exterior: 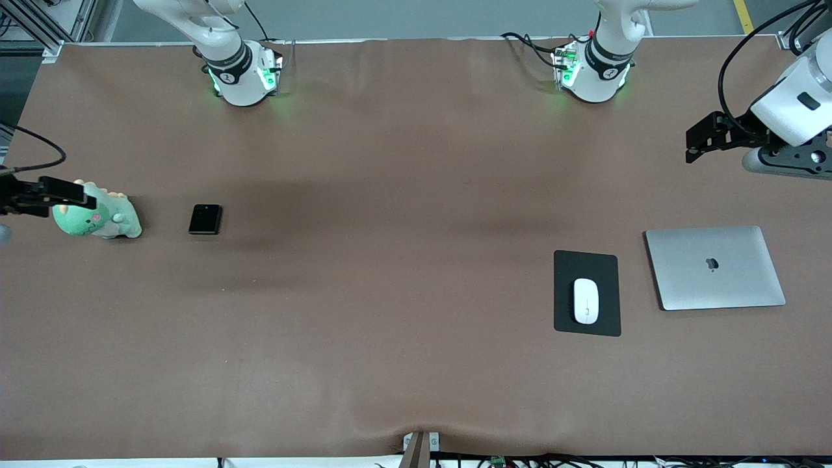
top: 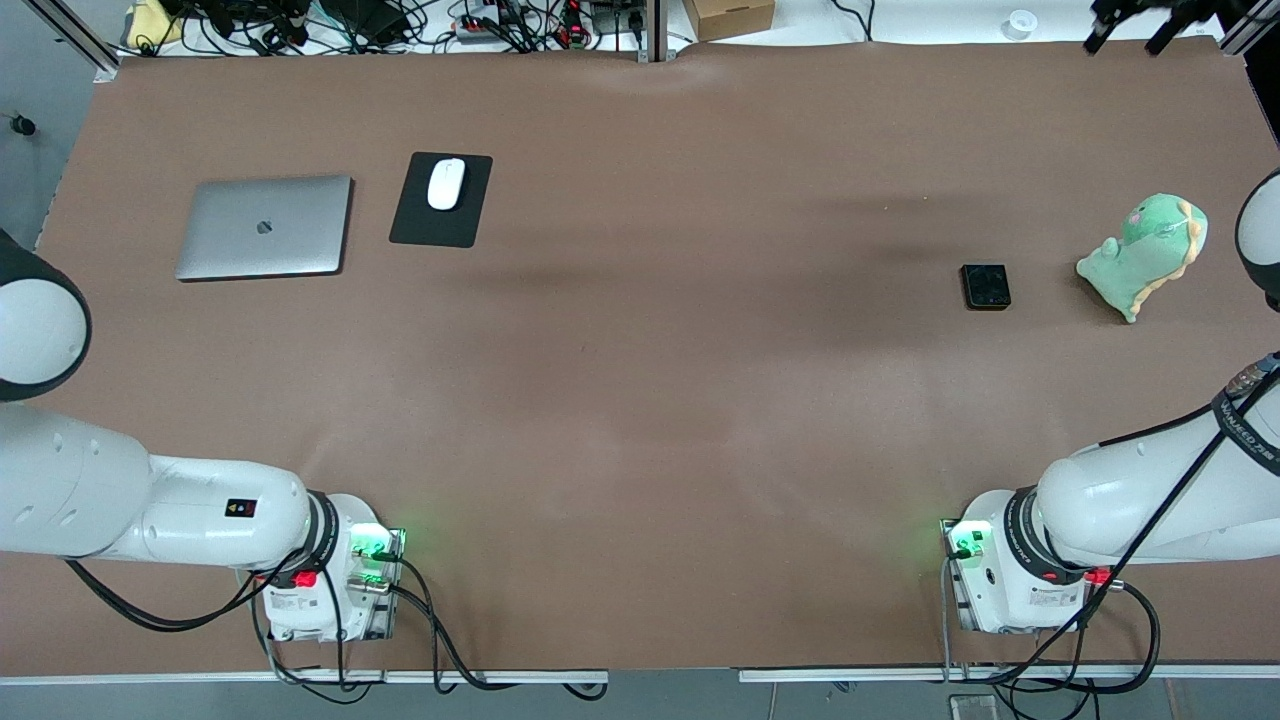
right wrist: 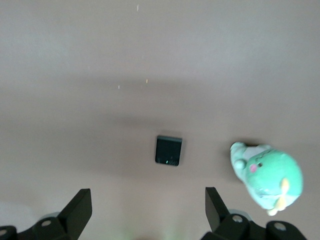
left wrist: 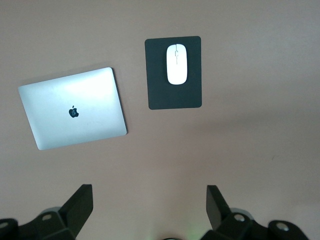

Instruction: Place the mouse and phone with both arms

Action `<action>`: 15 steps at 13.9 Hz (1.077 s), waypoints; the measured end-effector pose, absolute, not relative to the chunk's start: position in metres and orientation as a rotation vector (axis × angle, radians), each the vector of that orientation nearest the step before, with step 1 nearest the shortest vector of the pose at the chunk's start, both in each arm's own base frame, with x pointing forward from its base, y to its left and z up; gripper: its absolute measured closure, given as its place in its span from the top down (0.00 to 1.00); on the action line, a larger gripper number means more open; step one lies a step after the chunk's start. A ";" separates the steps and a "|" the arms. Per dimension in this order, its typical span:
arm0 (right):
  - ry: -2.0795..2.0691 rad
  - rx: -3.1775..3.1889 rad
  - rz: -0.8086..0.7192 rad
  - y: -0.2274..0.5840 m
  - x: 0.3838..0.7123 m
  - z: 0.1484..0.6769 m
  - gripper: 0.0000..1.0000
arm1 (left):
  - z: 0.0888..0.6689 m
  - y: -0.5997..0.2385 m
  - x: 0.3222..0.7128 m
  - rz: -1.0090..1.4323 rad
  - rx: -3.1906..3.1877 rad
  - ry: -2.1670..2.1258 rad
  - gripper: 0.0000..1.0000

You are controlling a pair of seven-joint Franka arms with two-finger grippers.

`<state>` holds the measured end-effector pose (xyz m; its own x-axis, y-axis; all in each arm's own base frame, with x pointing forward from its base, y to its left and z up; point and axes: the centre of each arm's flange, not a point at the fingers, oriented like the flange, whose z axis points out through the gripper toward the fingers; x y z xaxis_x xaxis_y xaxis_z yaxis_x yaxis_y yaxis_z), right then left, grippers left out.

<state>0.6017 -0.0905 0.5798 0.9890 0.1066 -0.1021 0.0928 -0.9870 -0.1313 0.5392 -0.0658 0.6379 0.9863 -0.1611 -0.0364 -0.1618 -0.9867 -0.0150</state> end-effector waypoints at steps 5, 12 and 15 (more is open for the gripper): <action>-0.178 -3.036 0.005 -0.086 0.600 0.642 1.00 | 0.642 -0.063 0.538 0.044 -3.113 0.246 1.00; -0.199 -3.067 0.108 -0.082 0.552 0.675 1.00 | 0.642 -0.060 0.538 0.038 -3.096 0.239 1.00; -0.192 -3.055 0.158 -0.084 0.533 0.667 1.00 | 0.644 -0.060 0.538 0.033 -3.096 0.240 1.00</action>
<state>0.5325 -0.0841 0.6665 0.9869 0.1283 -0.0979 0.1205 -0.9893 -0.0826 0.5382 -0.0601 0.6441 0.9879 -0.1534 -0.0239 -0.1542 -0.9875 -0.0342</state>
